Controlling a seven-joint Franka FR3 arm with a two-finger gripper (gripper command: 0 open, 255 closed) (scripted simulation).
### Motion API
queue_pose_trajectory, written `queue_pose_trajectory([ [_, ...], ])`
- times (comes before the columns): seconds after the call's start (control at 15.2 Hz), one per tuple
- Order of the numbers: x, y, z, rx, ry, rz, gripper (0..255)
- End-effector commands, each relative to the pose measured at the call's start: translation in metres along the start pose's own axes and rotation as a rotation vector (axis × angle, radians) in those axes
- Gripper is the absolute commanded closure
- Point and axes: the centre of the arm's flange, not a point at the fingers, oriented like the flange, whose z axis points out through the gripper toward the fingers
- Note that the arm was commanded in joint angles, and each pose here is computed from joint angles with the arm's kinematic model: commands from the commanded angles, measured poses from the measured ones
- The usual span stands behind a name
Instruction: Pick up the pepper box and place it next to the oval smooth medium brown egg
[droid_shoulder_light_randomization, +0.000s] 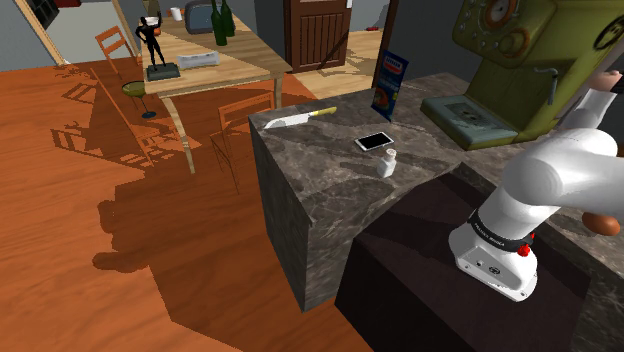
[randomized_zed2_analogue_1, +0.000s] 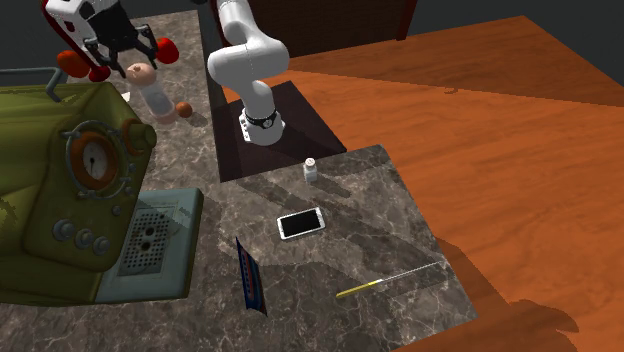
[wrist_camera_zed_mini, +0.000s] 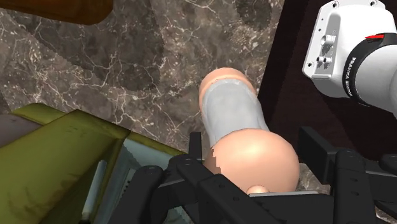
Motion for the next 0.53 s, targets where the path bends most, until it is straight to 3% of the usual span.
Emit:
queue_pose_trajectory([
  [0.0,0.001,-0.001,0.010,0.000,0.000,0.000,255],
  [0.46,0.002,-0.002,0.047,0.000,0.000,0.000,255],
])
